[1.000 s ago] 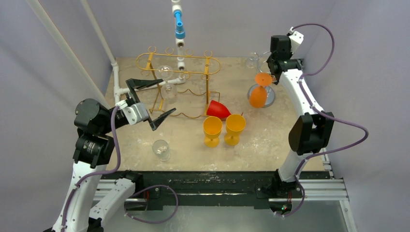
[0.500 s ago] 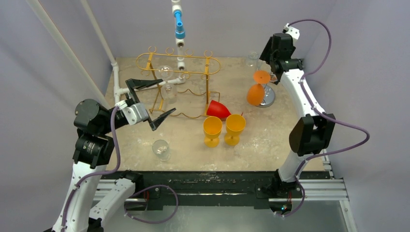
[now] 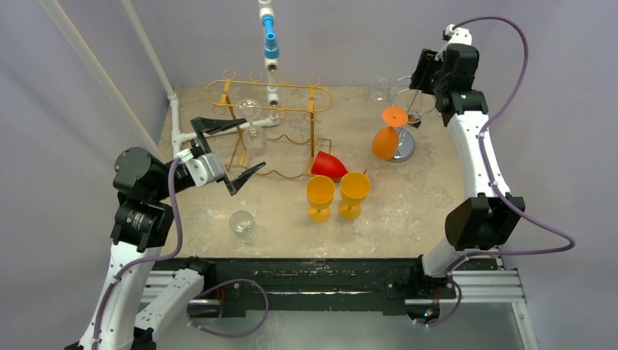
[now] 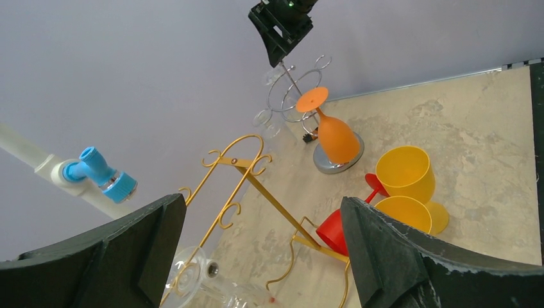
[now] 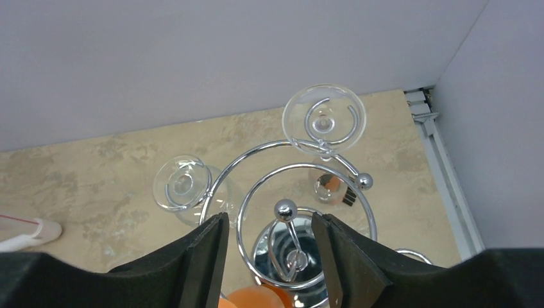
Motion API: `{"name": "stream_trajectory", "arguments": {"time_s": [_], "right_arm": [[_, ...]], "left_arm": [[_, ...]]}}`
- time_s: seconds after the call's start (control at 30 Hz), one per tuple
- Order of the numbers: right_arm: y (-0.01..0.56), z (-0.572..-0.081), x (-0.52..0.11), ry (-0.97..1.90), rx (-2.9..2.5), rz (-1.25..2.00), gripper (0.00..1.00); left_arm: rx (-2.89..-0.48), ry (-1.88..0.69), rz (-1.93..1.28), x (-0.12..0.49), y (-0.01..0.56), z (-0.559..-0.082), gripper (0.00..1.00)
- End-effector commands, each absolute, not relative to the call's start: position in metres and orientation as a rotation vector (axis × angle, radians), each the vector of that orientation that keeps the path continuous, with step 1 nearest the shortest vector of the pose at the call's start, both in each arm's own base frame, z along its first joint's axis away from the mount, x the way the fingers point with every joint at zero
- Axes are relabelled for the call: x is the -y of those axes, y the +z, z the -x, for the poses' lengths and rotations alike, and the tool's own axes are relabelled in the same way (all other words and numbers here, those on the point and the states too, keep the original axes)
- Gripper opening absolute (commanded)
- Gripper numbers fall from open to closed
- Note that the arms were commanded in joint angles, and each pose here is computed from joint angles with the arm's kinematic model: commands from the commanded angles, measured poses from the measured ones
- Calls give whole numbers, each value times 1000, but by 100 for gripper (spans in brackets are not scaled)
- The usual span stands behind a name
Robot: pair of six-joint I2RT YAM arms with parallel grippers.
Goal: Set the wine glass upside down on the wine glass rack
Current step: Adjust the wine rack at the center of the board.
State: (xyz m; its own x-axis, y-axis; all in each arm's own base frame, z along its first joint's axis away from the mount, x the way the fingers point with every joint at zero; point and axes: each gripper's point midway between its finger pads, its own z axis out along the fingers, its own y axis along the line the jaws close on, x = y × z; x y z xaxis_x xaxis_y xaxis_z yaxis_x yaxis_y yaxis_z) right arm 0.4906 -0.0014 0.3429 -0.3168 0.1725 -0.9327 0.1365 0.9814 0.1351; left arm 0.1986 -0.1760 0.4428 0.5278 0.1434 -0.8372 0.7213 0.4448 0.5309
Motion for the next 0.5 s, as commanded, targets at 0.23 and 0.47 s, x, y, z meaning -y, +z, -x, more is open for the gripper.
{"name": "stream_trajectory", "arguments": {"time_s": [0.23, 0.47], "right_arm": [[311, -504, -5, 165, -1974, -48, 54], [291, -515, -1, 155, -1998, -70, 50]], "left_arm": [[-961, -451, -1059, 177, 457, -198, 100], [-960, -451, -1054, 177, 461, -199, 100]]}}
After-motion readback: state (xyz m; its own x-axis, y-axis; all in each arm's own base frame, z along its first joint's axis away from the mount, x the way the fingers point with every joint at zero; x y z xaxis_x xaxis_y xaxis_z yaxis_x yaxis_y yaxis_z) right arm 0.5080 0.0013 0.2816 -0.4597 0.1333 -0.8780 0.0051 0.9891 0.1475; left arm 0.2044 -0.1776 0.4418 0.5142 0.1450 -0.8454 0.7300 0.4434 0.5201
